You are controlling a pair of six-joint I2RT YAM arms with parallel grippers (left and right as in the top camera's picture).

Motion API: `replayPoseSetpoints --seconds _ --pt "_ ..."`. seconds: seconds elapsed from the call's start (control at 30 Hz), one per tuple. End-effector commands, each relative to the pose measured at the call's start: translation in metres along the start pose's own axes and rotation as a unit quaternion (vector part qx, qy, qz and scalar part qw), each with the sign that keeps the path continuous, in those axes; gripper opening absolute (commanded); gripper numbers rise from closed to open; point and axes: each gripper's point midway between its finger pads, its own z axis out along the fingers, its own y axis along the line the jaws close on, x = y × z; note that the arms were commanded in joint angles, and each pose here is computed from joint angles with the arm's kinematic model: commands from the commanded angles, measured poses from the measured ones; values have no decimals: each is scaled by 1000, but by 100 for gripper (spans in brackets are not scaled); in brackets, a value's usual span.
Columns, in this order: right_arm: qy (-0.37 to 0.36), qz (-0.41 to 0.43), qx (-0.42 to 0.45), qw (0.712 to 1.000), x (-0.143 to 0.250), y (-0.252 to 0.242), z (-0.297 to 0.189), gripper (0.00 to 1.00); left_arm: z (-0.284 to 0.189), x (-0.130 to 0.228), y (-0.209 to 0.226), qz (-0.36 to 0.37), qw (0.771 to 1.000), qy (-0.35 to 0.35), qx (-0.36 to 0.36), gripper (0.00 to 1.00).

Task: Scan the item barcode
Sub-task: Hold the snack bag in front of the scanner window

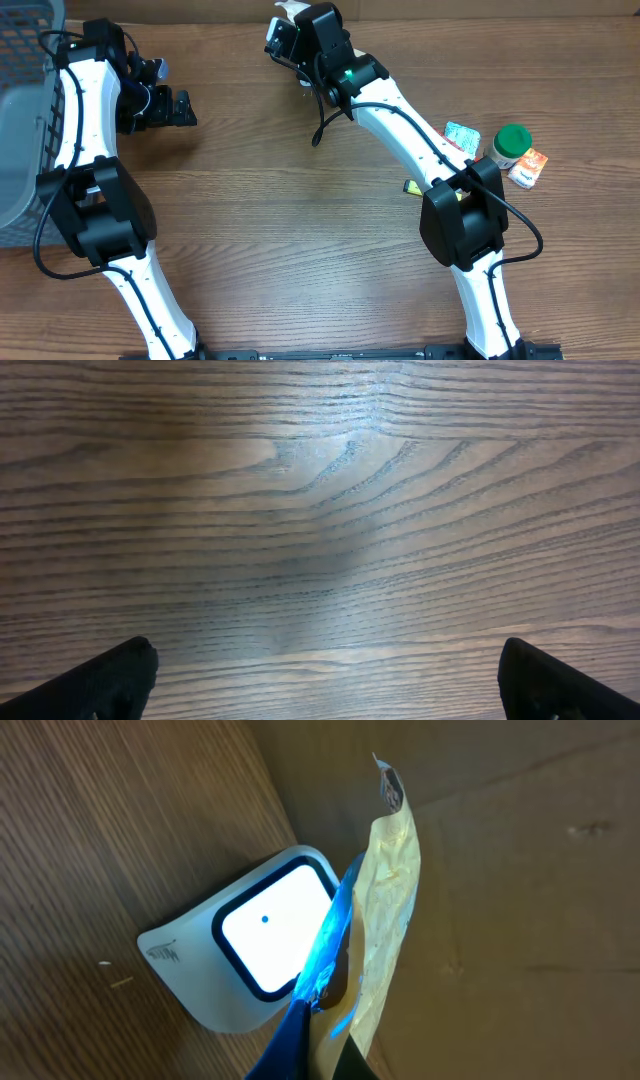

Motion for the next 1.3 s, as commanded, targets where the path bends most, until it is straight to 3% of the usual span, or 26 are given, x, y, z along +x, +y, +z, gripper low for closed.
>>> replayPoseSetpoints --seconds 0.0,0.67,1.07,1.27 --pt "-19 10 -9 1000 -11 0 -6 3 -15 -9 -5 14 1000 -23 2 100" --pt "-43 41 -46 997 -19 13 -8 3 -15 -9 -5 14 1000 -23 2 100" --pt "-47 143 -29 988 -16 -15 -23 3 -15 -9 -5 14 1000 -23 2 100" --pt "-31 221 -25 975 -1 -43 -55 3 -15 -9 -6 14 1000 -23 2 100"
